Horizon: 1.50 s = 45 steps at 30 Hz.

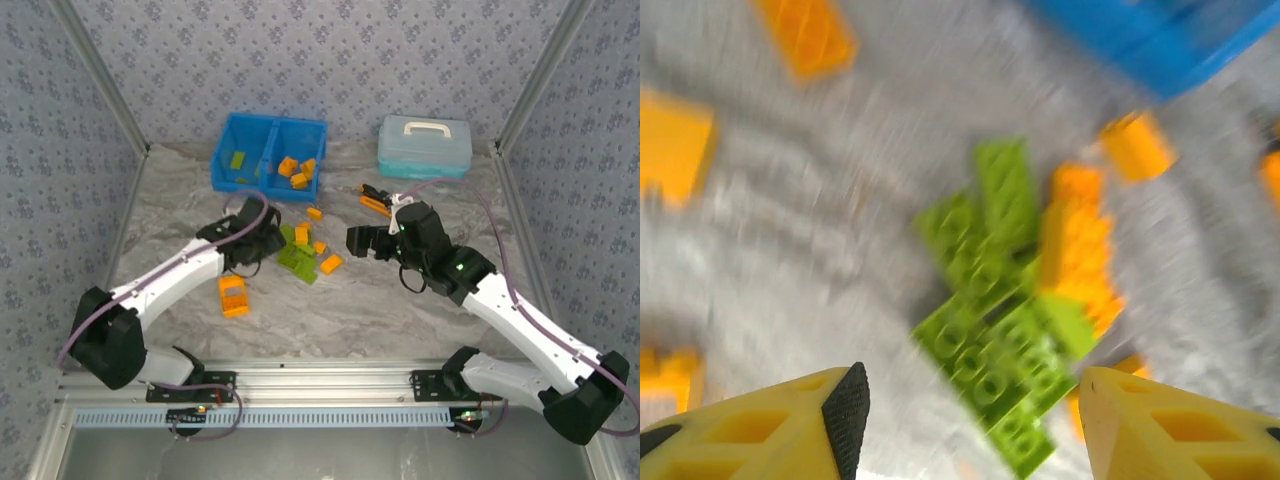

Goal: Sort the legos into containers by color

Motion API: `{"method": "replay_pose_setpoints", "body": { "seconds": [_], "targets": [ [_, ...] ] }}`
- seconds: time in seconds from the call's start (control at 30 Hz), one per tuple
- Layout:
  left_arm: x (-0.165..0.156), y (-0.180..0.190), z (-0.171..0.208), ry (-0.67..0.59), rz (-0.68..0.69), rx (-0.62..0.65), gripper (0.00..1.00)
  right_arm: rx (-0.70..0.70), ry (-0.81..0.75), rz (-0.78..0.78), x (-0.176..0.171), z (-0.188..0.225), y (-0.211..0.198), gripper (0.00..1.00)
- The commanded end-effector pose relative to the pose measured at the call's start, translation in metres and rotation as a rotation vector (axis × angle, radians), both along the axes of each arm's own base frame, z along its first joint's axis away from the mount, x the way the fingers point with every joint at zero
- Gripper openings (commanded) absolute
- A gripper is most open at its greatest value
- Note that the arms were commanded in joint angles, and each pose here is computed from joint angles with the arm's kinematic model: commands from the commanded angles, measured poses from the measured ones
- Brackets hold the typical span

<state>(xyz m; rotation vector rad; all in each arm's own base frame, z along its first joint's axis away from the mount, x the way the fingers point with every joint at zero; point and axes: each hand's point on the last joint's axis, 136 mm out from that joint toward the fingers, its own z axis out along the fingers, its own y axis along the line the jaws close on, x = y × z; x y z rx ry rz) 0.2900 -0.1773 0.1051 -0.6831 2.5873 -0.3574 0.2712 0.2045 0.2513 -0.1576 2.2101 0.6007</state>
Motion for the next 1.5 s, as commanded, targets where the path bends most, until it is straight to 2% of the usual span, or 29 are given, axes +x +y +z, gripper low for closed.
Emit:
{"method": "replay_pose_setpoints", "body": {
  "seconds": [0.0, 0.2, 0.27, 0.53, 0.63, 0.9, 1.03, 1.2, 1.3, 1.4, 1.47],
  "targets": [
    [0.004, -0.019, -0.016, 0.057, 0.106, -0.108, 0.60, 0.019, -0.026, 0.003, 0.002, 0.008, 0.003, 1.00],
    [0.021, -0.042, -0.034, 0.094, 0.083, -0.107, 0.61, 0.022, -0.006, 0.007, -0.001, 0.003, 0.004, 1.00],
    [0.024, -0.049, -0.041, 0.114, 0.082, -0.118, 0.64, 0.018, -0.002, 0.005, -0.001, 0.001, 0.003, 1.00],
    [0.026, -0.055, -0.062, 0.156, 0.077, -0.085, 0.68, 0.004, -0.008, 0.000, -0.001, 0.000, 0.000, 1.00],
    [0.022, -0.053, -0.071, 0.182, 0.075, -0.071, 0.63, 0.001, -0.009, 0.001, -0.001, 0.001, 0.000, 1.00],
    [0.012, -0.045, -0.077, 0.207, 0.076, -0.045, 0.40, 0.008, -0.009, -0.004, 0.000, 0.002, 0.000, 1.00],
    [0.012, -0.041, -0.062, 0.177, 0.070, -0.045, 0.33, 0.010, -0.005, -0.002, 0.000, 0.001, 0.001, 1.00],
    [0.016, -0.030, -0.006, 0.050, 0.034, 0.002, 0.30, 0.011, -0.002, -0.006, 0.000, 0.001, 0.001, 1.00],
    [0.028, -0.015, 0.036, -0.062, 0.002, 0.097, 0.30, 0.018, 0.000, -0.010, 0.000, 0.000, 0.001, 1.00],
    [0.047, 0.010, 0.079, -0.170, -0.026, 0.268, 0.31, 0.021, 0.000, -0.005, 0.000, 0.000, 0.003, 1.00],
    [0.064, 0.019, 0.097, -0.190, -0.047, 0.291, 0.30, 0.021, 0.004, 0.001, -0.001, 0.001, 0.004, 1.00]
  ]
}}
